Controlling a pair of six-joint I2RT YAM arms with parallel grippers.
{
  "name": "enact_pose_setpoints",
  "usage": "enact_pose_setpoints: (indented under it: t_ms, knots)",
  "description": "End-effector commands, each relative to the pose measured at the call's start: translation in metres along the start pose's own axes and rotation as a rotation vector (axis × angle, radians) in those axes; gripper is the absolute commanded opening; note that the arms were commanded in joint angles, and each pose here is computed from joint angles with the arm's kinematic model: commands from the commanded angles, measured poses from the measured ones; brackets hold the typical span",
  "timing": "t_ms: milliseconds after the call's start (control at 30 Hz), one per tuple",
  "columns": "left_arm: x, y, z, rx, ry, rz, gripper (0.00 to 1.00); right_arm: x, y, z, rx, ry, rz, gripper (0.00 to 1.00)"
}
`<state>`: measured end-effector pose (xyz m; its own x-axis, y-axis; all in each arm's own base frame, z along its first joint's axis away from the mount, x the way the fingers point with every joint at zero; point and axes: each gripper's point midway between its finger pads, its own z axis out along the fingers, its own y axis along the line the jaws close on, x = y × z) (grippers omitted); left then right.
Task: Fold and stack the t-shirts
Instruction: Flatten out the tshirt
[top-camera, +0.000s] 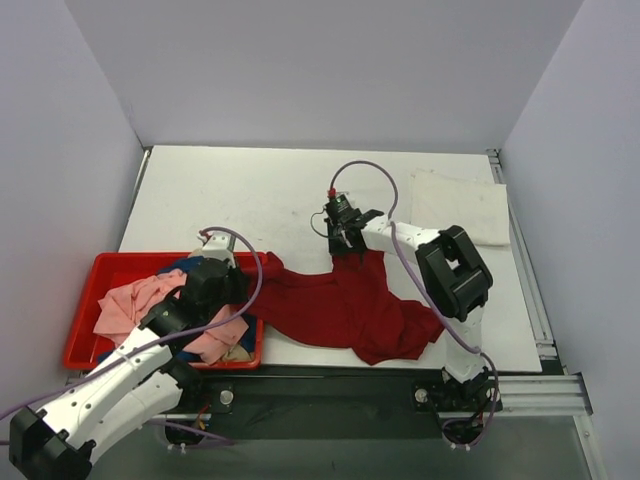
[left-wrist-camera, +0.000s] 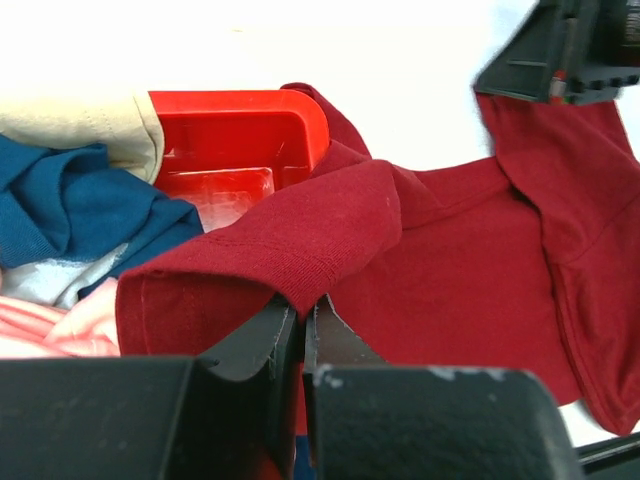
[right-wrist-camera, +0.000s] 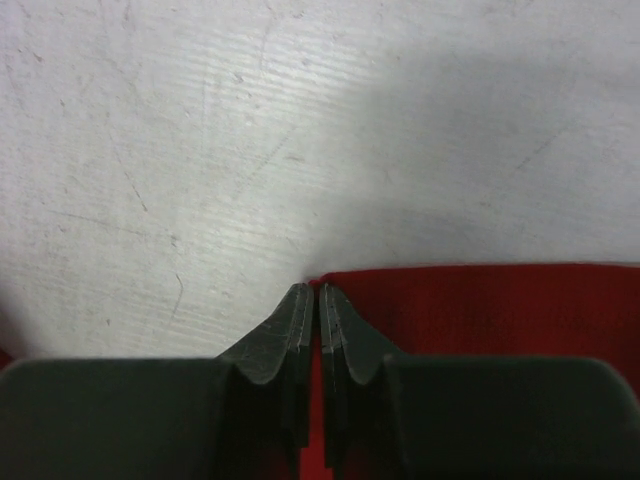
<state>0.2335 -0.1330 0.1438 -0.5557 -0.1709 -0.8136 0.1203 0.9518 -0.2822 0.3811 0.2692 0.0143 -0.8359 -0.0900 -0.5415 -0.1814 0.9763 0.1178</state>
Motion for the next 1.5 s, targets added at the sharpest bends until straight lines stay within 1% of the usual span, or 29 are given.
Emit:
enact_pose_setpoints:
  t_ms: [0,100,133,200,233,267,333,367,467,500,567,600,633,667,700,733,800,833,900,933,1033,1067,1167,1267,1300,1333,1400,1433,1467]
  knots:
    - [-0.029,-0.019,0.004,0.056,-0.080,-0.018,0.00,0.002,-0.013,-0.032,-0.006,0.026,0.011,0.00]
    - [-0.039,-0.026,0.018,0.063,-0.079,-0.001,0.00,-0.019,-0.021,-0.064,-0.023,-0.047,0.022,0.00]
    - [-0.046,-0.029,0.025,0.054,-0.073,0.006,0.00,-0.030,-0.024,-0.084,-0.037,-0.095,0.027,0.00]
    - [-0.058,-0.035,0.035,0.063,-0.082,0.015,0.00,-0.044,-0.033,-0.105,-0.039,-0.151,0.044,0.00]
    - [-0.056,-0.036,0.047,0.054,-0.058,0.020,0.00,-0.056,-0.036,-0.127,-0.048,-0.212,0.050,0.00]
    - [-0.075,-0.037,0.051,0.055,-0.093,0.001,0.00,-0.059,-0.041,-0.135,-0.045,-0.232,0.047,0.00]
    - [-0.082,-0.038,0.065,0.065,-0.083,-0.009,0.00,-0.075,-0.054,-0.162,-0.038,-0.310,0.066,0.00]
    - [-0.104,-0.039,0.069,0.076,-0.132,-0.033,0.00,-0.083,-0.060,-0.171,-0.031,-0.341,0.078,0.00]
    - [-0.124,-0.043,0.088,0.096,-0.136,-0.049,0.00,-0.107,-0.081,-0.197,-0.014,-0.423,0.113,0.00]
    - [-0.152,-0.045,0.089,0.099,-0.181,-0.055,0.00,-0.120,-0.083,-0.209,-0.018,-0.455,0.110,0.00]
    - [-0.161,-0.041,0.105,0.078,-0.158,-0.064,0.00,-0.139,-0.100,-0.223,0.002,-0.495,0.133,0.00]
    - [-0.193,-0.047,0.102,0.105,-0.207,-0.079,0.00,-0.155,-0.102,-0.240,-0.004,-0.532,0.138,0.00]
    - [-0.194,-0.042,0.113,0.095,-0.176,-0.092,0.00,-0.165,-0.112,-0.245,0.012,-0.546,0.156,0.00]
    - [-0.208,-0.043,0.114,0.103,-0.187,-0.103,0.00,-0.173,-0.118,-0.251,0.021,-0.564,0.168,0.00]
    - [-0.238,-0.055,0.107,0.147,-0.227,-0.112,0.00,-0.180,-0.115,-0.260,-0.014,-0.572,0.163,0.00]
    - [-0.243,-0.048,0.116,0.129,-0.205,-0.126,0.00,-0.198,-0.120,-0.275,-0.020,-0.615,0.177,0.00]
    - [-0.264,-0.052,0.117,0.159,-0.214,-0.139,0.00,-0.213,-0.122,-0.293,-0.035,-0.653,0.186,0.00]
    - [-0.289,-0.057,0.113,0.174,-0.239,-0.142,0.00,-0.228,-0.122,-0.313,-0.046,-0.705,0.194,0.00]
    - [-0.314,-0.062,0.105,0.199,-0.262,-0.140,0.00,-0.240,-0.130,-0.332,-0.044,-0.747,0.204,0.00]
    - [-0.336,-0.059,0.097,0.192,-0.289,-0.147,0.00,-0.254,-0.129,-0.354,-0.066,-0.799,0.209,0.00]
    - [-0.366,-0.057,0.085,0.225,-0.317,-0.191,0.00,-0.271,-0.137,-0.386,-0.102,-0.859,0.228,0.00]
    - [-0.388,-0.057,0.069,0.243,-0.369,-0.193,0.00,-0.280,-0.135,-0.410,-0.129,-0.910,0.233,0.00]
    - [-0.411,-0.058,0.049,0.270,-0.400,-0.183,0.00,-0.287,-0.135,-0.447,-0.193,-0.977,0.220,0.00]
    - [-0.420,-0.065,0.031,0.304,-0.421,-0.157,0.00,-0.281,-0.128,-0.477,-0.244,-1.020,0.175,0.00]
    - [-0.423,-0.067,0.018,0.309,-0.439,-0.142,0.00,-0.278,-0.125,-0.485,-0.249,-1.031,0.154,0.00]
    - [-0.424,-0.069,0.009,0.317,-0.455,-0.138,0.00,-0.269,-0.119,-0.508,-0.260,-1.070,0.131,0.00]
    - [-0.425,-0.072,-0.013,0.328,-0.488,-0.185,0.00,-0.258,-0.111,-0.526,-0.278,-1.099,0.095,0.00]
    - [-0.435,-0.078,-0.026,0.361,-0.547,-0.188,0.00,-0.247,-0.107,-0.548,-0.283,-1.139,0.080,0.00]
    - [-0.437,-0.083,-0.037,0.394,-0.566,-0.209,0.00,-0.241,-0.104,-0.560,-0.286,-1.161,0.074,0.00]
